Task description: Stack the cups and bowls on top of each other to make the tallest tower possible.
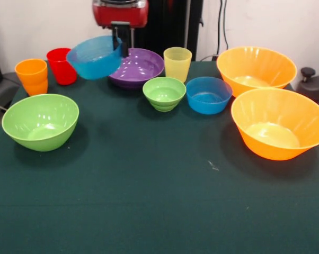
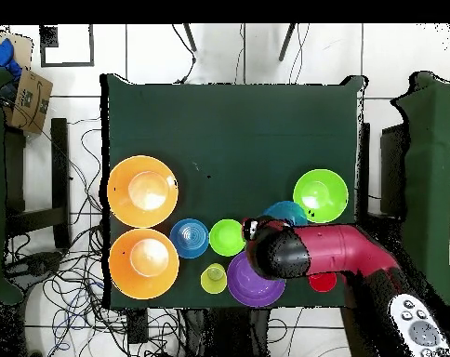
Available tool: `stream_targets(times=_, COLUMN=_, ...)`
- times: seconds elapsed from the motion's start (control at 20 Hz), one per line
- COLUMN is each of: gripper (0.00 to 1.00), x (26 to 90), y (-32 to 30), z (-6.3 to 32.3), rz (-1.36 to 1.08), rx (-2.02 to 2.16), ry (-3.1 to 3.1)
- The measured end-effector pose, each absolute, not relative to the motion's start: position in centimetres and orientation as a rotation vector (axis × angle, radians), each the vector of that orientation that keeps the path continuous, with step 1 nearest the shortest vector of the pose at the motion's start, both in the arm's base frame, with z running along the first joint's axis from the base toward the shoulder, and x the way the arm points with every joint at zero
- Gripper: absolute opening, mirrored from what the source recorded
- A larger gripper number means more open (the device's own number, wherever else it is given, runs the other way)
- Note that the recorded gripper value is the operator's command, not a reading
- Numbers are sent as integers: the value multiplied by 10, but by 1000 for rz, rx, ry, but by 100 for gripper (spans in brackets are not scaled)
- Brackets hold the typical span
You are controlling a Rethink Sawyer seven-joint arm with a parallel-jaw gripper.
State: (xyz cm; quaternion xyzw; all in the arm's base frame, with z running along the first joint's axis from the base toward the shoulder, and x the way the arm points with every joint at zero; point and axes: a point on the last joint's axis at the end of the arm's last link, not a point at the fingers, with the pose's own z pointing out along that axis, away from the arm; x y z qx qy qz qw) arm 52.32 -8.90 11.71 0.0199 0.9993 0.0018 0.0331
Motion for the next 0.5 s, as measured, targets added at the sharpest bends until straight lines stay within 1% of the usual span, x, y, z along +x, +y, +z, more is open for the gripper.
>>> stream_targets(times=0.1, gripper=0, x=530, y=-65, z=115, rz=29, rx=18, ry=3075)
stream_targets(times=0.15, gripper=0, x=536, y=-42, z=111, rz=51, rx=-29, ry=3077)
stream_targets(times=0.3, gripper=0, x=542, y=-20, z=107, rz=73, rx=-65, ry=3080)
stream_targets(times=0.5, gripper=0, x=557, y=29, z=91, rz=101, rx=-125, ry=3088)
